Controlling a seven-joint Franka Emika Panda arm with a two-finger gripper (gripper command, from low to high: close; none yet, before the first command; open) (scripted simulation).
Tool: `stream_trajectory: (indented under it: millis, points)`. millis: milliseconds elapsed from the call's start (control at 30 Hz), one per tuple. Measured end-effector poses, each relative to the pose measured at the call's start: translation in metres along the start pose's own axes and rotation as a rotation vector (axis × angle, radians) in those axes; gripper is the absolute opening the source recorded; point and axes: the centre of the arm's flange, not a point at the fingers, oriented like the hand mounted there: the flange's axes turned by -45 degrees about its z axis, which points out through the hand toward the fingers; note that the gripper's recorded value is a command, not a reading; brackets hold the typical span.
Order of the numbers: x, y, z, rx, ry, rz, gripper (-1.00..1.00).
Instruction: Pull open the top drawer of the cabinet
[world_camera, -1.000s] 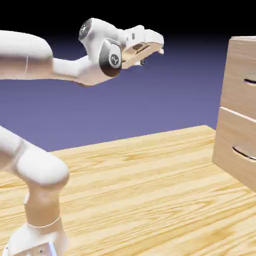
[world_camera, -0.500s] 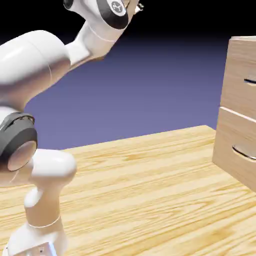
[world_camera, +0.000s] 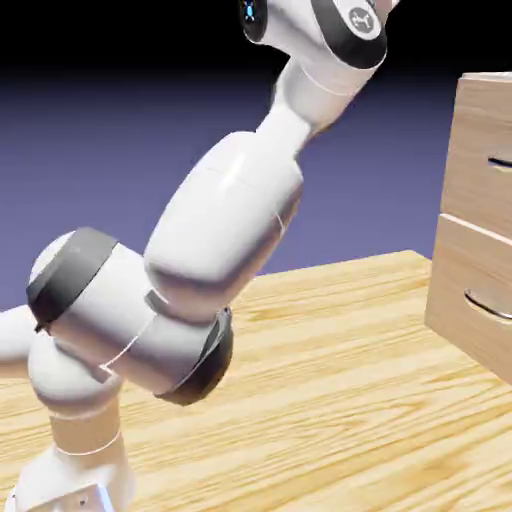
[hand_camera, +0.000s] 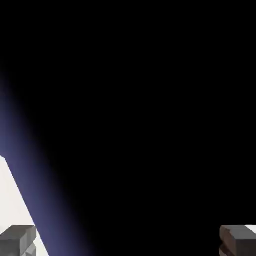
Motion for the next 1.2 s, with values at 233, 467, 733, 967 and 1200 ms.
stream_trajectory:
  millis: [233,467,733,967,1200]
  points:
    - [-0.061,-0.086,0.091,0.025,-0.109,-0.106,0.00]
    - [-0.090,-0.228,0.177,0.116,-0.206,-0.276,0.00]
    - [-0.086,-0.375,0.230,0.216,-0.250,-0.476,0.00]
    - [-0.095,-0.377,0.260,0.215,-0.249,-0.476,0.00]
    - [-0.099,-0.382,0.273,0.216,-0.251,-0.476,-1.00]
